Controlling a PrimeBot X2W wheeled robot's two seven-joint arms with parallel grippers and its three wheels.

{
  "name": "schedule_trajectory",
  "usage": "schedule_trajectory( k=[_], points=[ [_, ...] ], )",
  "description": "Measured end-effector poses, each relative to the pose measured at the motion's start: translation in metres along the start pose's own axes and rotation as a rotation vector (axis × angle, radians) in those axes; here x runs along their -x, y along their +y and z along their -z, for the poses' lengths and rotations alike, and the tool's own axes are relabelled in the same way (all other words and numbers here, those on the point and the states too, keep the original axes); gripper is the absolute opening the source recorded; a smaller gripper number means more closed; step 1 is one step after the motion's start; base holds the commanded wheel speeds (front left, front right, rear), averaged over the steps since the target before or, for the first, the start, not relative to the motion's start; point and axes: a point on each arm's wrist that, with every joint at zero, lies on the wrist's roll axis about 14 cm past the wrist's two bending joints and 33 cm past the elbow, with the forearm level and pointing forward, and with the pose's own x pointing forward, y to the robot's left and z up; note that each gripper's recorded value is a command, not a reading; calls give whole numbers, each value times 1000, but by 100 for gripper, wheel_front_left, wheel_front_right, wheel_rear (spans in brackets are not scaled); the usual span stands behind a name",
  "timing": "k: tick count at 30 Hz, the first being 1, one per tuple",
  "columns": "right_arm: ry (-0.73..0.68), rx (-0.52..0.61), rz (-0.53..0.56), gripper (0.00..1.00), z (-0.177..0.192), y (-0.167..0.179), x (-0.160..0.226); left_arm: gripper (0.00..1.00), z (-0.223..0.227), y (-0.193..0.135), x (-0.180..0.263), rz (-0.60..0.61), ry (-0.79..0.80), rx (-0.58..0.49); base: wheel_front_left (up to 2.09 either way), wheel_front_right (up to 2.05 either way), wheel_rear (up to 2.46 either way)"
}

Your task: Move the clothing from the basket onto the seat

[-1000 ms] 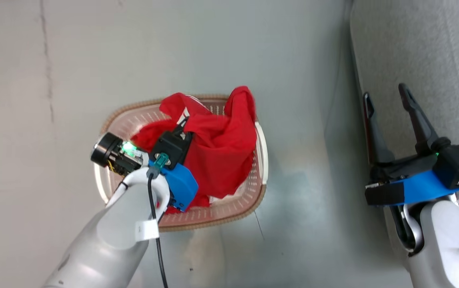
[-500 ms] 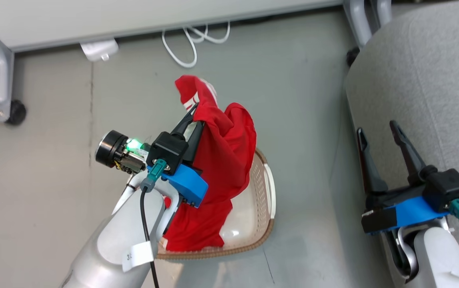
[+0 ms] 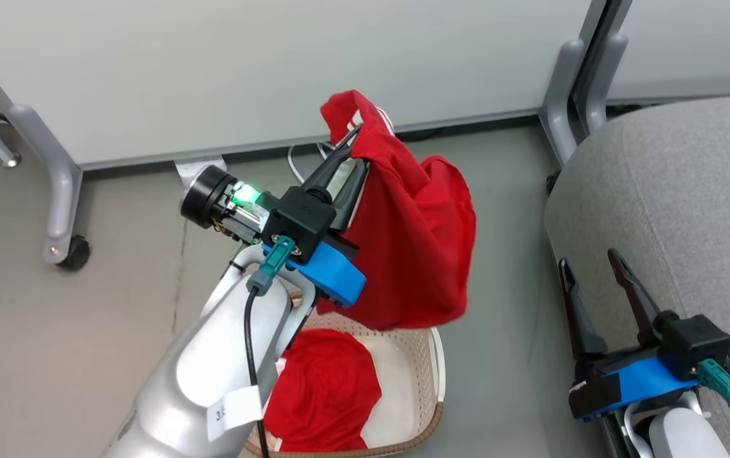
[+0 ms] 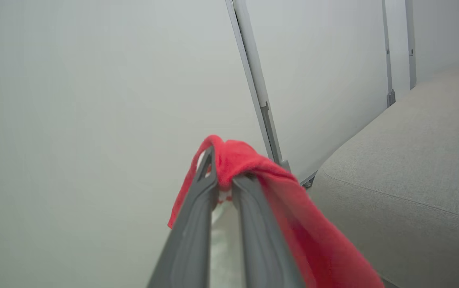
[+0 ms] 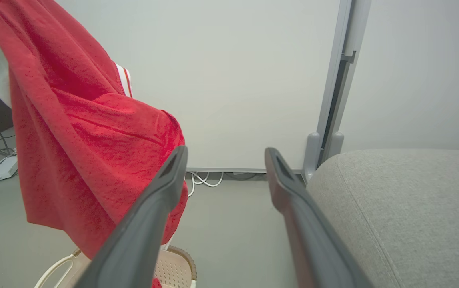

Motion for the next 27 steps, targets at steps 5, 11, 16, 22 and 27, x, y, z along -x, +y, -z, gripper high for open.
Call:
schedule_trajectory(
  k=[5,11,16,22,27],
  points=[
    [-28,-4,-6,100,-12,6,10,0,-30,-10,4,30,-55,-34,0,0,0],
    [-47,-5,-10,100,-20,10,21,0,-51,-20,9,51,-91,-58,0,0,0],
    [-51,-9,-9,100,-22,12,29,0,-58,-23,12,58,-101,-63,0,0,0],
    [-55,-3,-36,100,-23,22,30,0,-59,-23,14,55,-102,-65,0,0,0],
    [-79,15,-103,100,-31,40,25,0,-58,-21,14,47,-97,-62,0,0,0]
  ],
)
